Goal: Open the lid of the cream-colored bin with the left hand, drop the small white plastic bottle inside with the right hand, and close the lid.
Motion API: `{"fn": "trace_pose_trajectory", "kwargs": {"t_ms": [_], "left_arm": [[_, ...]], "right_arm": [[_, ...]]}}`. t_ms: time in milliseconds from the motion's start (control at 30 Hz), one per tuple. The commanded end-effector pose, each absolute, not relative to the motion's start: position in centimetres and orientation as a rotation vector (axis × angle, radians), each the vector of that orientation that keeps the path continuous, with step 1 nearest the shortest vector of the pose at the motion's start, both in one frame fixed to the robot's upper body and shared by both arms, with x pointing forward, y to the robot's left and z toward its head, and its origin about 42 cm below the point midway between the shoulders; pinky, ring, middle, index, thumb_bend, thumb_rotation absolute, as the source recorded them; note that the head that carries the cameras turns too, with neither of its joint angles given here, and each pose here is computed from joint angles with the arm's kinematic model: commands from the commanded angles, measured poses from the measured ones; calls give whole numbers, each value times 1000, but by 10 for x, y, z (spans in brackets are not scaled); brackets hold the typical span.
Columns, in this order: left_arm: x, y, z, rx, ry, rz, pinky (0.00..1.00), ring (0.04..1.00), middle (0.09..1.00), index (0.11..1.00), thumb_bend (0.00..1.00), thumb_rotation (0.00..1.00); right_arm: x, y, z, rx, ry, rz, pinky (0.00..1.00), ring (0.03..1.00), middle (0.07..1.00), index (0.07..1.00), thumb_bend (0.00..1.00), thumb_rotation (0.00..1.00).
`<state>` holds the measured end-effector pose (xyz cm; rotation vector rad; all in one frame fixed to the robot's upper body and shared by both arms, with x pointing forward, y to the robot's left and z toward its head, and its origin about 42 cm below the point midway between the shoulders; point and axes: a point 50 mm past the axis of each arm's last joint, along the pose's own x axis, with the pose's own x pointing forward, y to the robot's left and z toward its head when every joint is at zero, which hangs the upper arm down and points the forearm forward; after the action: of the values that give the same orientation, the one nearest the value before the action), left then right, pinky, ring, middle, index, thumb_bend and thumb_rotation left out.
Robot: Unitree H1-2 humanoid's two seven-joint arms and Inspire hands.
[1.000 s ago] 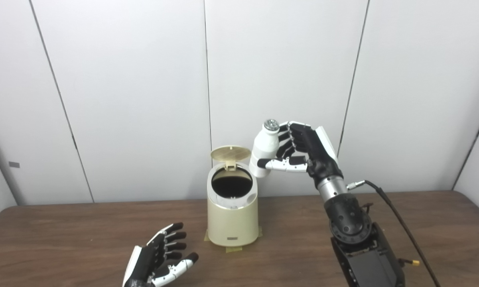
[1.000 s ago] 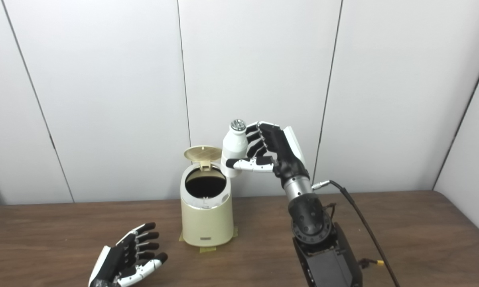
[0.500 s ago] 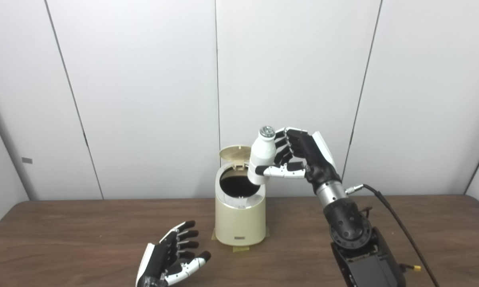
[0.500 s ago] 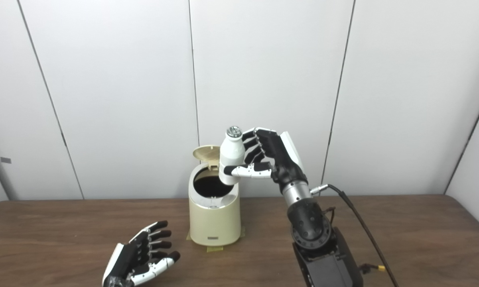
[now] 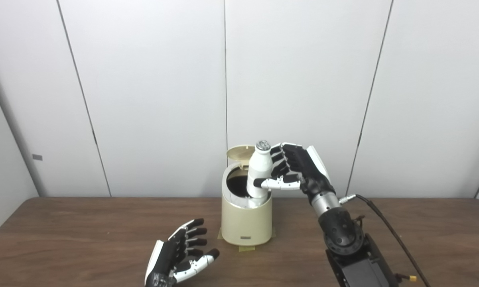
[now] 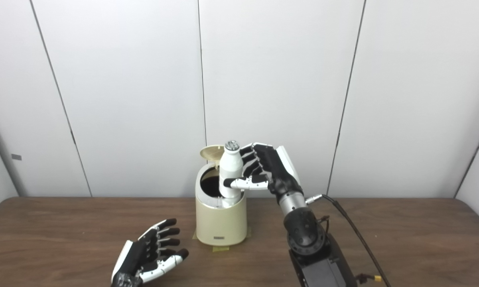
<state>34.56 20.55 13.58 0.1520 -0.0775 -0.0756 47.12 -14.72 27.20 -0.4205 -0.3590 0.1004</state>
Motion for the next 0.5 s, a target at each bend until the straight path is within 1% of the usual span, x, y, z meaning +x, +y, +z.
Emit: {"fn": "trace_pose_trajectory", "kwargs": {"t_ms": [0,133,267,467], "left_arm": [[352,200,159,151,-160,-68,646,726,789,849,683,115],[351,197,161,162,-161,-64,637,716,784,845,687,132],[351,196,162,161,-159,-62,643,714,782,849,676,114],[351,194,161,144,-157,-64,638,711,779,850,694,106]], "right_arm": [[477,-138,311,-398,-487,98,316,388,498,529,513,0],[482,-134,311,-407,-475,90,314,389,499,529,514,0],[486,-131,312,-416,-470,83,306,383,493,536,513,0],[491,-129,311,-427,-460,65,303,379,488,539,512,0]]}}
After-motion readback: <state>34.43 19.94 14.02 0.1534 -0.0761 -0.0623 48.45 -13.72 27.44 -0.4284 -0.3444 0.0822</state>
